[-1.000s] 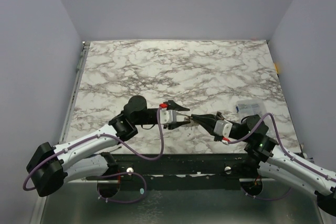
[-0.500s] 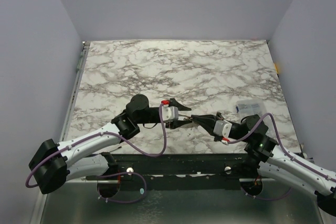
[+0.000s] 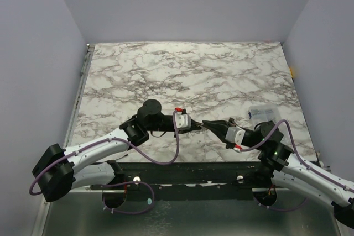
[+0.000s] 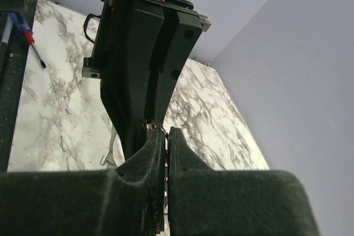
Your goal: Put the keys on the keyring
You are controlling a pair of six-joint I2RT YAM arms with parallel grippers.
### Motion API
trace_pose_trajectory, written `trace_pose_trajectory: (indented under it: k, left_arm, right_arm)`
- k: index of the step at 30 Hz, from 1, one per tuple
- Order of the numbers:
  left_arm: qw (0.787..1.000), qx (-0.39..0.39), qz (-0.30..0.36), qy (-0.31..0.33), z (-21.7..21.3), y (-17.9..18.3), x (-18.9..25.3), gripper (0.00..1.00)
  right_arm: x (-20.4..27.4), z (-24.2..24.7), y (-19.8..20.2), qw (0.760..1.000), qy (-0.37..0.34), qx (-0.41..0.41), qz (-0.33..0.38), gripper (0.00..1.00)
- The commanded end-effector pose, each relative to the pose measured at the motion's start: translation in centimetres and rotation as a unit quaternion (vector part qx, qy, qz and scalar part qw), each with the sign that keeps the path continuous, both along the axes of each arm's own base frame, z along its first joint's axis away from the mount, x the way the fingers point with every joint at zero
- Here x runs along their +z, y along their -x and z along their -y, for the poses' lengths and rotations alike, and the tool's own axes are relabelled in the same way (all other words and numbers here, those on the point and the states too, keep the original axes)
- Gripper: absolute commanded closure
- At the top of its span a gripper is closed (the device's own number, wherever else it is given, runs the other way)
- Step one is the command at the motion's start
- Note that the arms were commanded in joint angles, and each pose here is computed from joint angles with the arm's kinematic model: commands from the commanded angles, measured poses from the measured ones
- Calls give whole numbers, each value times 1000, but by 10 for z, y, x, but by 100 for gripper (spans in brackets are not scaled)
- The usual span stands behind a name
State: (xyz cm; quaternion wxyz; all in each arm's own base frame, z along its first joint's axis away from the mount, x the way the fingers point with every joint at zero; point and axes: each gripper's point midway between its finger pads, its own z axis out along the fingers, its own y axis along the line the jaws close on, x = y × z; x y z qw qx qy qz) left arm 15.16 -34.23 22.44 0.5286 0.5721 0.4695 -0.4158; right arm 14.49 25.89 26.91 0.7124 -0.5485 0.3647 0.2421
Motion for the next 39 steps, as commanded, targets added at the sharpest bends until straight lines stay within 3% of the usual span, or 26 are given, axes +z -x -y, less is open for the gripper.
trace_pose_trajectory:
  k: [1, 5, 13, 19, 31, 39]
  left_arm:
    - [1000, 3, 10, 13, 3, -4, 19, 100]
    - [1000, 14, 4, 13, 2, -7, 23, 100]
    - [999, 20, -7, -27, 3, -12, 13, 100]
    - [997, 42, -8, -60, 1, -22, 1, 100]
    - [989, 36, -49, -136, 3, -20, -33, 100]
    - [987, -7, -69, -147, 12, 2, -41, 100]
  right_arm:
    - [26, 1, 7, 999, -31, 13, 18, 99]
    - [22, 0, 7, 1000, -24, 13, 15, 99]
    - [9, 0, 2, 1000, 20, 4, -6, 58]
    - [0, 5, 3, 995, 88, -1, -38, 45]
    - [-39, 27, -1, 955, 282, -16, -88, 41]
    - [-46, 21, -4, 952, 292, -11, -96, 42]
